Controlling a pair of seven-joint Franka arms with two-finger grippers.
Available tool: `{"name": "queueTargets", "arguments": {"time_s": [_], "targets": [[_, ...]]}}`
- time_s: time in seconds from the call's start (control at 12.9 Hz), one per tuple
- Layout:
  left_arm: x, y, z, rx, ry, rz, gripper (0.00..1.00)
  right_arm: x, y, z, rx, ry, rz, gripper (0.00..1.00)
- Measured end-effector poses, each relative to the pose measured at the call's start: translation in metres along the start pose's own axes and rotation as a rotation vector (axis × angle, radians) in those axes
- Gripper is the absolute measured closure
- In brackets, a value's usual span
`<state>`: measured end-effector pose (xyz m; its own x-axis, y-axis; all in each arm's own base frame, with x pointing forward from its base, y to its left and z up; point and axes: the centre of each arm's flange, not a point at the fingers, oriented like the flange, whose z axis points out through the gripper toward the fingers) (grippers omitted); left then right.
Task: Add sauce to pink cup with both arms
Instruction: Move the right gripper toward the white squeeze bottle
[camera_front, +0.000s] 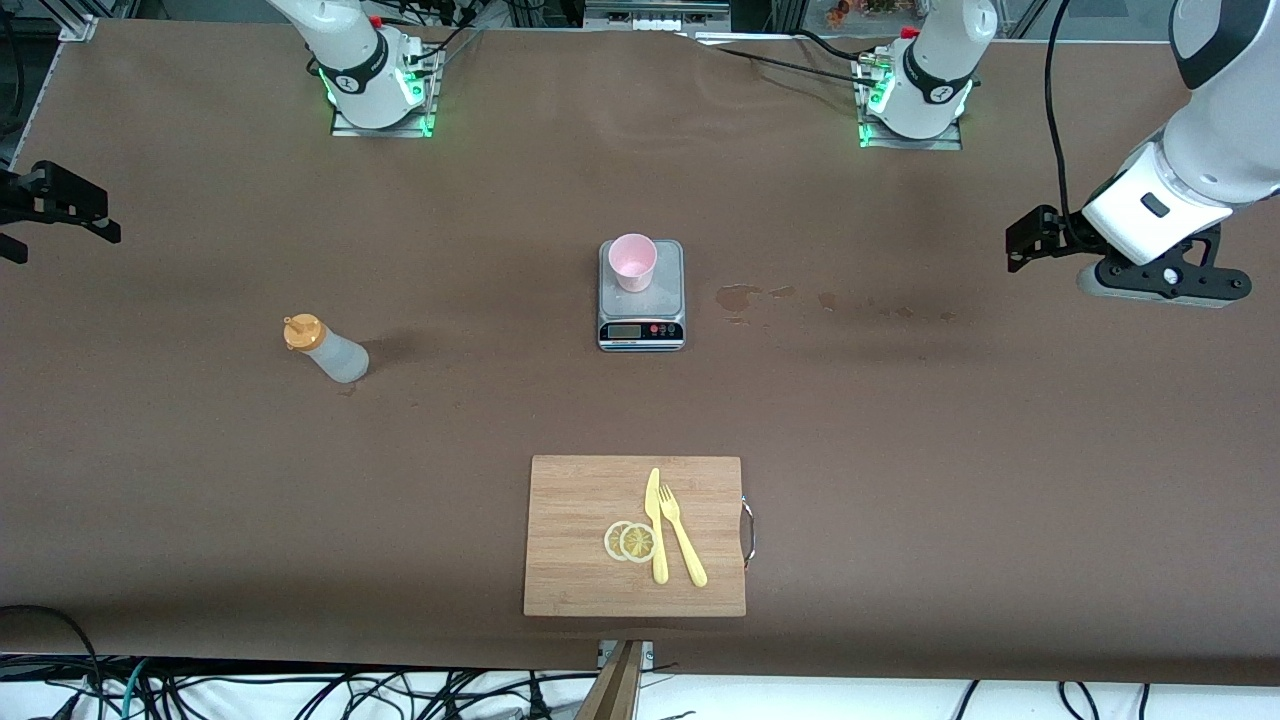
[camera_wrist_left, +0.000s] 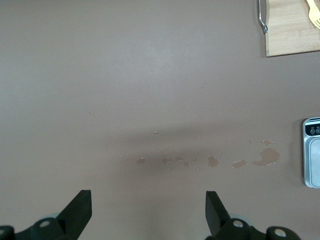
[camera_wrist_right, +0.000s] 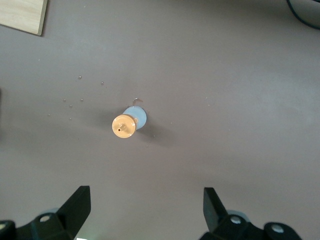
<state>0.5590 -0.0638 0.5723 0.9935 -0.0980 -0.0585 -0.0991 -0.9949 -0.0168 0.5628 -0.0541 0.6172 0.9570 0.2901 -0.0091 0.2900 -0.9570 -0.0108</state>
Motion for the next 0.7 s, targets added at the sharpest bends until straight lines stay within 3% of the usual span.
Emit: {"name": "queueTargets", "arguments": {"time_s": [0.31, 0.7], "targets": [[0.000, -0.004, -0.010, -0.037, 0.017, -0.016, 0.00, 0.006, 0.002, 0.013, 0.009, -0.020, -0.057, 0.00], [-0.001, -0.005, -0.009, -0.043, 0.004, -0.021, 0.00, 0.017, 0.017, 0.047, 0.109, -0.026, -0.238, 0.00]]}}
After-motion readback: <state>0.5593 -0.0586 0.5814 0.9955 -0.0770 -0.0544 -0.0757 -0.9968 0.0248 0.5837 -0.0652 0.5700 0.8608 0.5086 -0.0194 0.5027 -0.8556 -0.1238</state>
